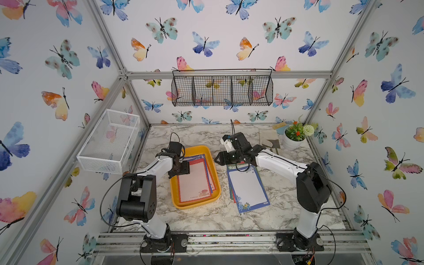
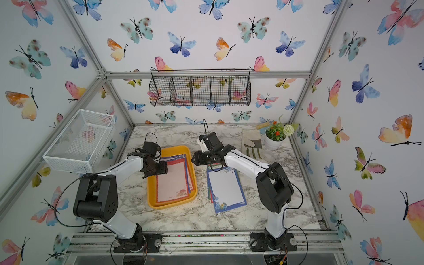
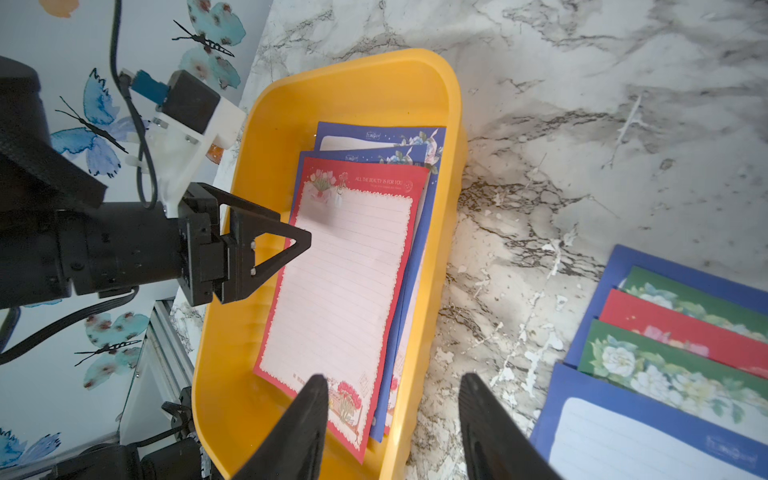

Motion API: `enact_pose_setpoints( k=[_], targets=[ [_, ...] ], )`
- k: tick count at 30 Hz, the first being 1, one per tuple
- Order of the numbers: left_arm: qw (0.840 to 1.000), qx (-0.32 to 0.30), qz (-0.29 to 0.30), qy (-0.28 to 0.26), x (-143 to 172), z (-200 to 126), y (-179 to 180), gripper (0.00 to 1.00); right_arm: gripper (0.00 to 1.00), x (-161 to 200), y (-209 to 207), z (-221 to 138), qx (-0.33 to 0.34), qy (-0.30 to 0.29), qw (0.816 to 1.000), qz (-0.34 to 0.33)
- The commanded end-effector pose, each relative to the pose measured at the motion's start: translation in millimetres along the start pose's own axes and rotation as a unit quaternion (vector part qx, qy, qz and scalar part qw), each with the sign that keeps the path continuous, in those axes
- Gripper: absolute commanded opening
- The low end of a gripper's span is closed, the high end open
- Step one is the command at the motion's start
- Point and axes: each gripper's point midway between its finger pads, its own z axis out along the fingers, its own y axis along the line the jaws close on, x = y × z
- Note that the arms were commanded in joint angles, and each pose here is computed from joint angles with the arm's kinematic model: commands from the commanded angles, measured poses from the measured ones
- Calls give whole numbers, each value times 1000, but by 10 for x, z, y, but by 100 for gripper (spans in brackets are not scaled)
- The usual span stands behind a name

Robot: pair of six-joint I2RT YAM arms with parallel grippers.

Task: Take out the stationery paper from the storage box
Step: Pick up the stationery paper from the storage box.

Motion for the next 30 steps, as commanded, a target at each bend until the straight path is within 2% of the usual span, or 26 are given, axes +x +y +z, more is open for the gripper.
enact_pose_setpoints(
  k=[1,22,26,30],
  targets=[
    [1000,-20,3,13,19,28,82,68,54,-25,55,51,-10,2,1000,-5],
    [999,-34,-4,42,68,188,152,71,53,-10,53,87,-12,8,1000,-7],
    [1000,-15,-3,14,-50,70,72,70,52,-4,50,92,-12,9,1000,-7],
    [999,-28,-9,-32,-174,-120,113,70,52,-10,56,83,-13,7,1000,-8]
  ],
)
